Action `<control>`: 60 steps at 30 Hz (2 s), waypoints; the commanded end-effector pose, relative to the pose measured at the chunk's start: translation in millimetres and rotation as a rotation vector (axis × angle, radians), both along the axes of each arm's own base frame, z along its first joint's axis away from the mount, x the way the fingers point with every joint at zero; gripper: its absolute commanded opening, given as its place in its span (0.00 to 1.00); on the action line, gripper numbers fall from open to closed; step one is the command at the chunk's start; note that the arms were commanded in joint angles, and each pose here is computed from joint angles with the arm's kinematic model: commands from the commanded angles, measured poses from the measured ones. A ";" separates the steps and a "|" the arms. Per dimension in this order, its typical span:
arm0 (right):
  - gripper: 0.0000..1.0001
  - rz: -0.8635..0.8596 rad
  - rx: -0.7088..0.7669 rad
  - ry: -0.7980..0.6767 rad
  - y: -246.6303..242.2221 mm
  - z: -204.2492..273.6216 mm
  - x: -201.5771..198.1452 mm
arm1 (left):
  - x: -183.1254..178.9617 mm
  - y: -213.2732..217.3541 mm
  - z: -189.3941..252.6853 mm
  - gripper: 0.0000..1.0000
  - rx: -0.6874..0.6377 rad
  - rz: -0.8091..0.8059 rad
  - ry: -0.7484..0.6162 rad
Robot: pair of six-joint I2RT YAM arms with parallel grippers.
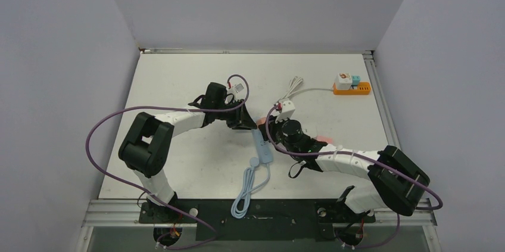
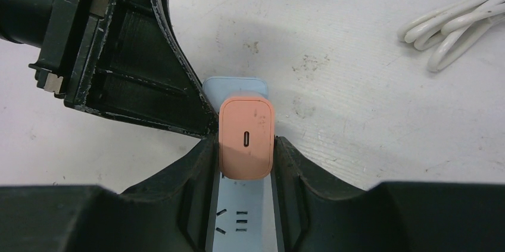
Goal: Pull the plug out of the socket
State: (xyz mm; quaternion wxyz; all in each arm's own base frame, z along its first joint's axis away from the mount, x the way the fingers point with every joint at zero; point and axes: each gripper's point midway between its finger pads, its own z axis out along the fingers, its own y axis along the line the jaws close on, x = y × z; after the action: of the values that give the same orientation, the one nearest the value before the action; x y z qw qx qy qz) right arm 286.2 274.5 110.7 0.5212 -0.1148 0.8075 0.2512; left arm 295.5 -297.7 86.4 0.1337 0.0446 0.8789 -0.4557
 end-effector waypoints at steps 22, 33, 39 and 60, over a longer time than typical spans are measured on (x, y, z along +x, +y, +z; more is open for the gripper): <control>0.05 -0.045 0.161 -0.005 -15.6 27.5 26.3 | 13.3 8.8 -9.4 0.00 0.053 0.032 -0.023; 0.05 0.005 0.266 0.085 -16.7 15.0 30.8 | 13.1 9.0 -9.2 0.00 0.053 0.031 -0.023; 0.05 0.001 0.269 0.085 -18.6 14.3 31.3 | 13.4 8.8 -8.7 0.00 0.052 0.031 -0.025; 0.05 -0.066 0.018 -0.071 -5.5 26.5 17.7 | 13.9 10.0 -10.3 0.00 0.057 0.032 -0.019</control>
State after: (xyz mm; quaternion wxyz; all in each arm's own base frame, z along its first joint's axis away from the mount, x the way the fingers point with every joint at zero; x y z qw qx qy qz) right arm 290.4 273.1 106.2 0.4925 -0.0909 0.8109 0.3027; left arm 299.4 -298.0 83.7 0.1349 0.0393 0.8806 -0.4526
